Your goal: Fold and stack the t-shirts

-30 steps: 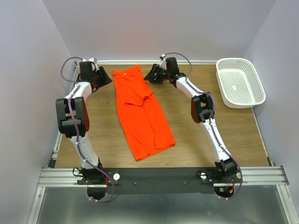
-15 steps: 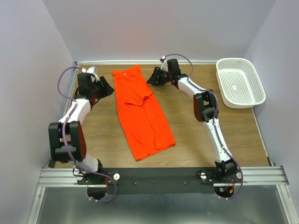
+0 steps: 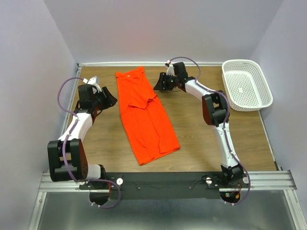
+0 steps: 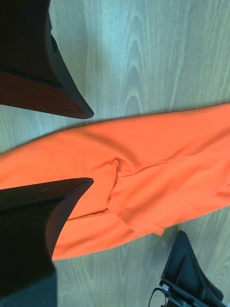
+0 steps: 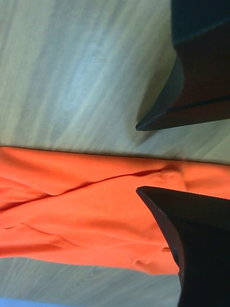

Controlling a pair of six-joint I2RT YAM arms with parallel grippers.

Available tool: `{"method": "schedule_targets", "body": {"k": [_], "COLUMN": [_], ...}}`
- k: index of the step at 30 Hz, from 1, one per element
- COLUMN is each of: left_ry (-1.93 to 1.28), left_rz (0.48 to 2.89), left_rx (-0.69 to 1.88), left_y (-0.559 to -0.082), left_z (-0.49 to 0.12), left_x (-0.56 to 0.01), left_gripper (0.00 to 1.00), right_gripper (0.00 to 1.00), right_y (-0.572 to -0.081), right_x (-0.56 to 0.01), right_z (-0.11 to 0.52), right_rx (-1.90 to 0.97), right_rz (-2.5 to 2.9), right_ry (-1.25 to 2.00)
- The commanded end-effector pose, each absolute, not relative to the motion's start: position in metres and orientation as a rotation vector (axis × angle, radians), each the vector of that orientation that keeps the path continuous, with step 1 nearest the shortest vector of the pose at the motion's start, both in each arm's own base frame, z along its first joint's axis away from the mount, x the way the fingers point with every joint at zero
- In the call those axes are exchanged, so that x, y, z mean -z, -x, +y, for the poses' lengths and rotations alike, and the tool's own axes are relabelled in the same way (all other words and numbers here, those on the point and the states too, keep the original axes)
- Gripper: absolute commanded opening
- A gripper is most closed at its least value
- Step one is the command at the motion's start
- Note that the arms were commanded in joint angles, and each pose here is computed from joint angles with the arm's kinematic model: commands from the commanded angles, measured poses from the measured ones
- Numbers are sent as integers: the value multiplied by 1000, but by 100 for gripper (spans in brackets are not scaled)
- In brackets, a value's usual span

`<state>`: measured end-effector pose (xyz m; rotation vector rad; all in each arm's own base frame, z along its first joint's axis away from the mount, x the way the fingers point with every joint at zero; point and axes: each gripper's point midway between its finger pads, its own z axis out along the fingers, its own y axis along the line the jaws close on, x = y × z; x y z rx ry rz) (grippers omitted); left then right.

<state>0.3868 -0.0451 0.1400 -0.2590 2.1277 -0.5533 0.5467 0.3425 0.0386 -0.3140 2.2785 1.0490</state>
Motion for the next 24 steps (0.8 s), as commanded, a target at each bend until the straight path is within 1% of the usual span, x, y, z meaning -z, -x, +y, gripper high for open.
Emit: {"method": "schedule_targets", "body": {"k": [1,3,5,6,7,9,10,12,13,14,15,17,18,19,21,22,24], "left_ry": [223,217,205,196,200,196,200,201,209,214,214,218,215,223,233,246,250], "left_rz": [2105,2117,2104,2085,2105,2084,2101,2086,2107,2110,2094,2117,2103,2129,2122,2145,2147], "left_rx": [556,570,580,578,575,553,550,548,557,555,555,570,574,587,593,601,605], "left_y": [-394,-404,-416,-426,-432,-450,-457,-473,-480,-485,-495,-507,-517,-523,-536,-539,-549], "left_z": [-46,-46,-47,-46,-45,-40,-38,-35,-35,-33,-31,-32,-31,-32,-30,-31,-31], "left_x": [-146,-144,-146,-155,-146,-155,-145,-148,-135,-131,-136,-118,-121,-105,-102,-87,-80], "left_gripper": [61,61,61,61,61,61,61,61,61,61,61,61,61,61,61,61,61], "right_gripper": [60,61,62,62,63,63,63,64,64,64,64,64,64,64,64,64,64], "right_y": [-527,-511,-487,-476,-449,-417,-389,-360,-349,-328,-319,-300,-295,-290,-281,-277,-268], "right_x": [-36,-54,-54,-77,-56,-57,-55,-54,-61,-54,-56,-57,-55,-56,-48,-48,-40], "right_z": [306,294,286,284,275,267,258,253,251,244,243,237,234,232,227,226,223], "right_rx": [-853,-851,-869,-878,-890,-926,-942,-999,-1016,-1048,-1069,-1090,-1085,-1084,-1076,-1084,-1099], "right_rz": [2342,2322,2354,2309,2384,2403,2448,2459,2456,2518,2506,2537,2537,2545,2567,2571,2595], "right_ry": [412,478,531,596,606,669,682,760,788,805,851,877,905,913,934,937,948]}}
